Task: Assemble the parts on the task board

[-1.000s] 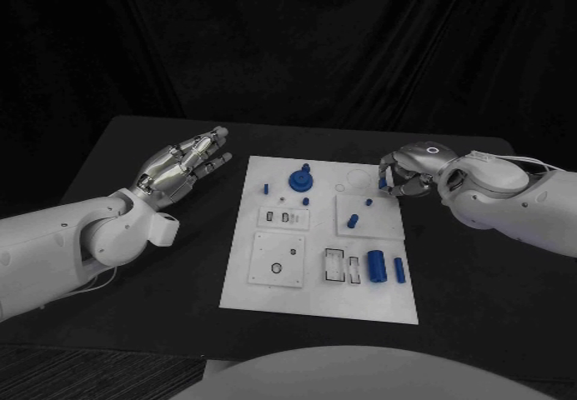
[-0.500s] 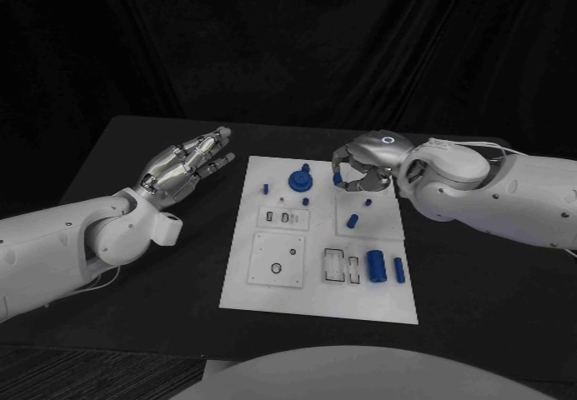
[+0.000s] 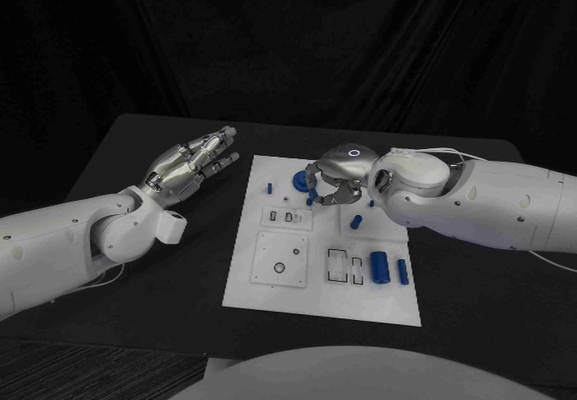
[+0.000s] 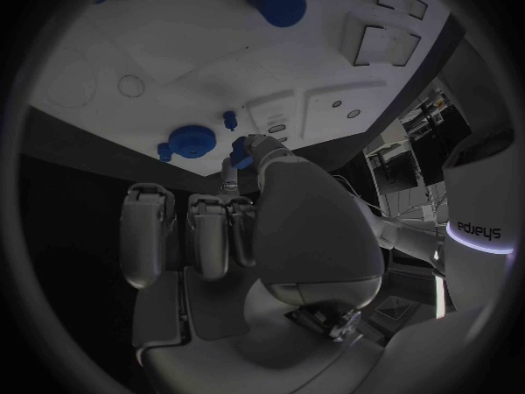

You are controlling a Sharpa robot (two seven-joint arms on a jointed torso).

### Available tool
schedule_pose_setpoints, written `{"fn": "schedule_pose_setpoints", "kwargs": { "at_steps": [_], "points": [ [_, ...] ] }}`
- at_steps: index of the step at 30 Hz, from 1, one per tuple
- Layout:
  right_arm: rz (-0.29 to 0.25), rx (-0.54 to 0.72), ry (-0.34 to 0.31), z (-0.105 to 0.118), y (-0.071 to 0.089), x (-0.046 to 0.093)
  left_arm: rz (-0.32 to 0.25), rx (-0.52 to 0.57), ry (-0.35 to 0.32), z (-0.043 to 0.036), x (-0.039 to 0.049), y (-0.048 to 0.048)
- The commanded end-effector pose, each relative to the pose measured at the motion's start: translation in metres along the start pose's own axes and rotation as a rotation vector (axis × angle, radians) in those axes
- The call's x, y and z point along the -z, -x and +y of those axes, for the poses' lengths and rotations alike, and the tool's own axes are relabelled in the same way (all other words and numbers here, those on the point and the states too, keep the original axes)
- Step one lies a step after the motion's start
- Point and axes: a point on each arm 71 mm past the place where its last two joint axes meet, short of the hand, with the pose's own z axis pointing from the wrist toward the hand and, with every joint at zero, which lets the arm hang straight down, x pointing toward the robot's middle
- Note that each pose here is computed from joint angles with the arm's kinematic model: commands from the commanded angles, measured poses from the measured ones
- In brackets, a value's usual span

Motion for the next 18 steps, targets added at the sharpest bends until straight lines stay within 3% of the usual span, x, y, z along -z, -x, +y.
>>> {"fn": "schedule_pose_setpoints", "kwargs": {
  "at_steps": [1,18],
  "points": [
    [0.04,0.024,0.001,0.005,-0.007,-0.003,0.015,0.012,-0.009,-0.0002,-0.0013,-0.0027],
    [0.078,0.015,0.027,0.019,-0.019,-0.009,0.021,0.016,-0.003,0.0006,-0.0024,-0.0039]
  ]
}}
